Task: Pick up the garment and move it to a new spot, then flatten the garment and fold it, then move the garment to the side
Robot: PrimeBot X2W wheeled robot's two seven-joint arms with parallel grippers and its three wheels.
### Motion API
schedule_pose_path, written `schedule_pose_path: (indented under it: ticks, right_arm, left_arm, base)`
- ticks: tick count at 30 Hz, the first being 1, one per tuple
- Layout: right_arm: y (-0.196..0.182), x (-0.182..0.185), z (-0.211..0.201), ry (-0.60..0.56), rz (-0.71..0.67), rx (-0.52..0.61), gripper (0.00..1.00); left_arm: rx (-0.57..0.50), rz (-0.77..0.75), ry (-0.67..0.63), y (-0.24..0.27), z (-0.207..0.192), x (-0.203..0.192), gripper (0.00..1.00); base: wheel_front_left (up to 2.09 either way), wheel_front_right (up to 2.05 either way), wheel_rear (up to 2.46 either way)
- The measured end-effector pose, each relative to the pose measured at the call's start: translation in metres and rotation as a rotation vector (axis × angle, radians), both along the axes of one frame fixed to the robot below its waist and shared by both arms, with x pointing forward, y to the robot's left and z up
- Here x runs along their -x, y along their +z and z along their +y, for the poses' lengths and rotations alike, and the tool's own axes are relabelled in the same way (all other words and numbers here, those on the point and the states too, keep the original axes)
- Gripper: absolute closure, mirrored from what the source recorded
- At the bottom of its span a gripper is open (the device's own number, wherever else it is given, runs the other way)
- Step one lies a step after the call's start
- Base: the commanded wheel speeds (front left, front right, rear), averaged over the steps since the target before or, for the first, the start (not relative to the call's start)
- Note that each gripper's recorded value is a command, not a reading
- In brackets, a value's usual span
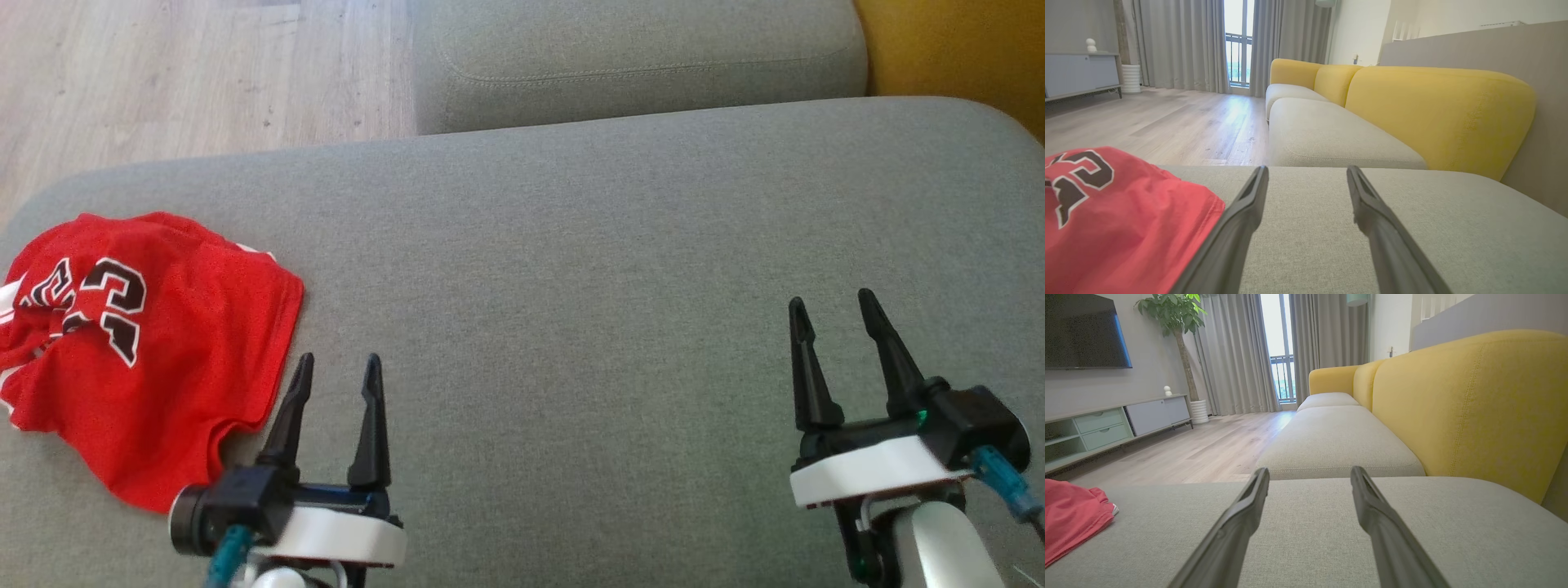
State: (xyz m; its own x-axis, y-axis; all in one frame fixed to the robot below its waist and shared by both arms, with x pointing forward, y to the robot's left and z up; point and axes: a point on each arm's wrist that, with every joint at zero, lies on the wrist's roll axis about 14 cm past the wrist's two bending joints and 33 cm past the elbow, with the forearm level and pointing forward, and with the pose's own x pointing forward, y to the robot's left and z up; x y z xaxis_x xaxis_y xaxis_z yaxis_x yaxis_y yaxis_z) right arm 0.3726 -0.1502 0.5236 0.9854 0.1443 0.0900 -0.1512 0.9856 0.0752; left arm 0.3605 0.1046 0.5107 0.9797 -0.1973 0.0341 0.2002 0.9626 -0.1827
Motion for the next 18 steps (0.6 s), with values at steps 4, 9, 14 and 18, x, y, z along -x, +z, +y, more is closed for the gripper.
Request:
schedule_pose_path:
  ticks: [4, 9, 14, 18]
  right_arm:
    - [0.003, 0.001, 0.002, 0.006, -0.022, 0.052, 0.0]
    - [0.006, 0.002, 0.006, 0.017, -0.045, 0.12, 0.0]
    - [0.011, 0.002, 0.009, 0.028, -0.07, 0.159, 0.0]
    - [0.018, 0.002, 0.011, 0.031, -0.098, 0.15, 0.0]
  left_arm:
    - [-0.056, -0.033, -0.004, 0.004, -0.004, 0.0, 0.0]
    - [-0.156, -0.086, -0.063, 0.009, -0.017, 0.003, 0.0]
    - [-0.227, -0.121, -0.086, 0.01, -0.026, 0.006, 0.0]
    - [-0.171, -0.152, -0.05, 0.024, -0.024, 0.005, 0.0]
  base:
    - [0.0, 0.0, 0.0]
    - [0.0, 0.0, 0.0]
    - [0.0, 0.0, 0.0]
    - [0.0, 0.0, 0.0]
